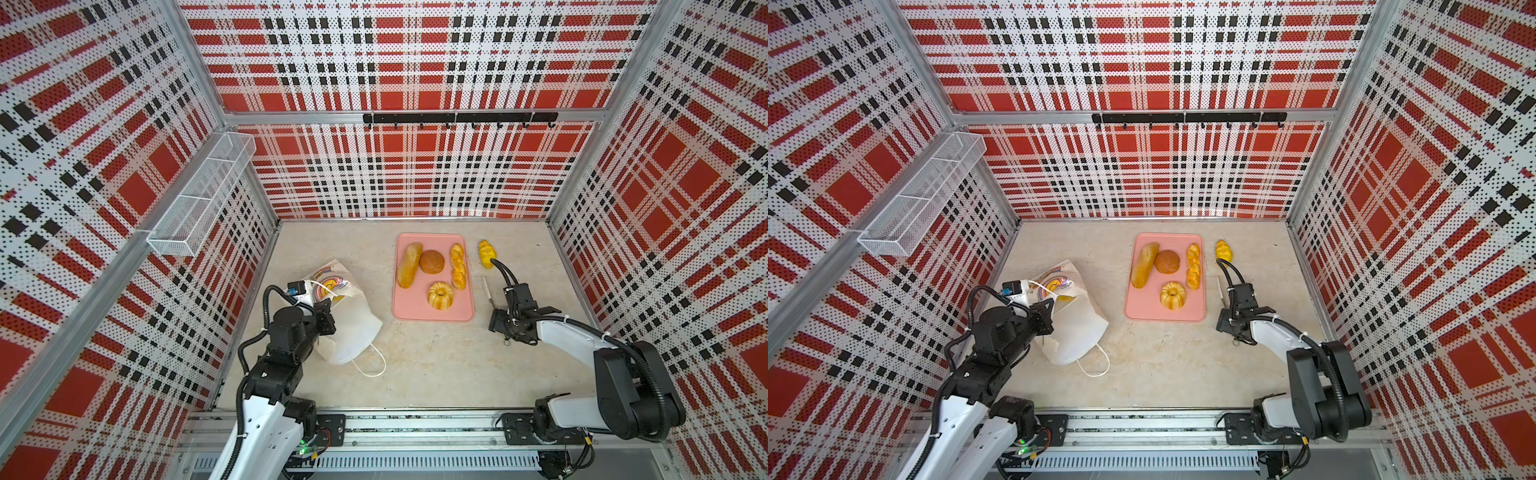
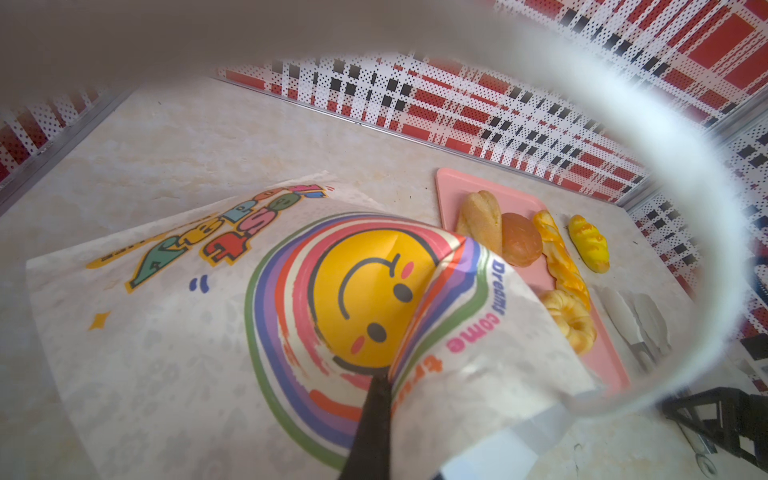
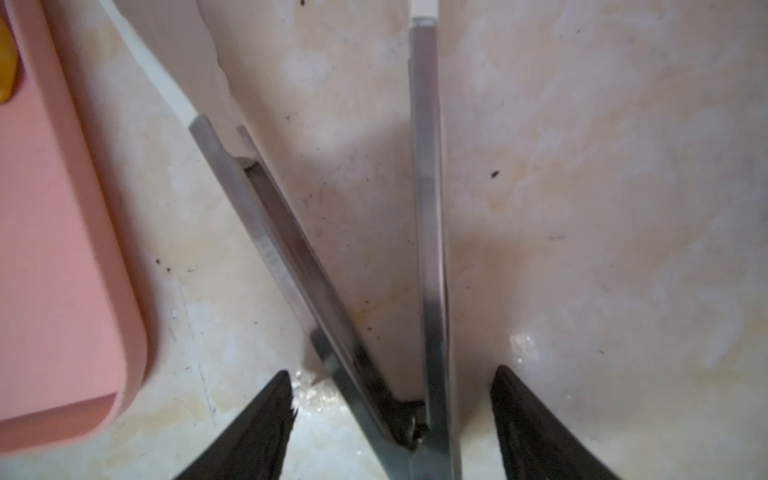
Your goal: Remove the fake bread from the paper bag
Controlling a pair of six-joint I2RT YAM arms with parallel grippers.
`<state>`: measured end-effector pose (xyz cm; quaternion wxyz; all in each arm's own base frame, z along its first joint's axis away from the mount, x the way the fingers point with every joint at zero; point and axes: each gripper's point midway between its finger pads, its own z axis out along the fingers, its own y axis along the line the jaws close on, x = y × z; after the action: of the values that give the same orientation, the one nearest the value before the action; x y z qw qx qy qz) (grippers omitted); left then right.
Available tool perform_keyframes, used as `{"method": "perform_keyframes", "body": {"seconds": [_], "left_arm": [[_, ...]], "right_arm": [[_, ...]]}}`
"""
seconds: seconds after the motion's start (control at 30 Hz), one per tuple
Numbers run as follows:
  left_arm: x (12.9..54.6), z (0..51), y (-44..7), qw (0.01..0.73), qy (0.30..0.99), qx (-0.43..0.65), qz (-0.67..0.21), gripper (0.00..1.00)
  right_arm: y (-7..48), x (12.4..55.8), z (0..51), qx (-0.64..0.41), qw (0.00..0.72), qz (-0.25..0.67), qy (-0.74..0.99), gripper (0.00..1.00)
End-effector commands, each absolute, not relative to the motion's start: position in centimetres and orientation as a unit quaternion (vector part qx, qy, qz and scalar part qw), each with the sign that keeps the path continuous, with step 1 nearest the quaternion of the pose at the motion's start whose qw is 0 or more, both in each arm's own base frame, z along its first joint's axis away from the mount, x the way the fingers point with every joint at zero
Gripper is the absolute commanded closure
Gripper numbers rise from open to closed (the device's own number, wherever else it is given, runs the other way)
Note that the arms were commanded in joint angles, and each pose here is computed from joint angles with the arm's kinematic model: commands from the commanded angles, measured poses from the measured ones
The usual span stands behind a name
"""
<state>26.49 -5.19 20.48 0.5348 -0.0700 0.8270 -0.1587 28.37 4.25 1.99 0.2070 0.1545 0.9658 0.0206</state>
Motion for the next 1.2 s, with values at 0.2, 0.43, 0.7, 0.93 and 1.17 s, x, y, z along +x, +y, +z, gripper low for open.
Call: {"method": "perform_keyframes", "body": {"seconds": [0.2, 0.43, 0.7, 0.93, 1.17], "left_arm": [[26.7, 20.0, -5.2, 0.529, 0.828, -0.080, -0.168, 1.00], [26.8, 20.0, -5.3, 0.529, 0.828, -0.079, -0.168, 1.00], [26.9, 19.8, -5.4, 0.526, 0.830, -0.078, -0.171, 1.00], [27.1, 19.8, -5.5, 0.525, 0.830, -0.077, -0.171, 1.00], [27.3, 19.6, -5.5, 0.521, 0.833, -0.078, -0.171, 1.00]], "right_arm": [[6.8, 30.0, 2.3, 0.163, 0.218, 0.069, 0.960, 0.42], [7.2, 30.3, 4.0, 0.189, 0.236, 0.091, 0.949, 0.42], [6.3, 30.3, 3.8, 0.152, 0.258, 0.033, 0.953, 0.43], [5.5, 30.5, 3.2, 0.118, 0.275, -0.031, 0.954, 0.46], [6.1, 30.9, 3.8, 0.122, 0.307, -0.042, 0.943, 0.46]]}}
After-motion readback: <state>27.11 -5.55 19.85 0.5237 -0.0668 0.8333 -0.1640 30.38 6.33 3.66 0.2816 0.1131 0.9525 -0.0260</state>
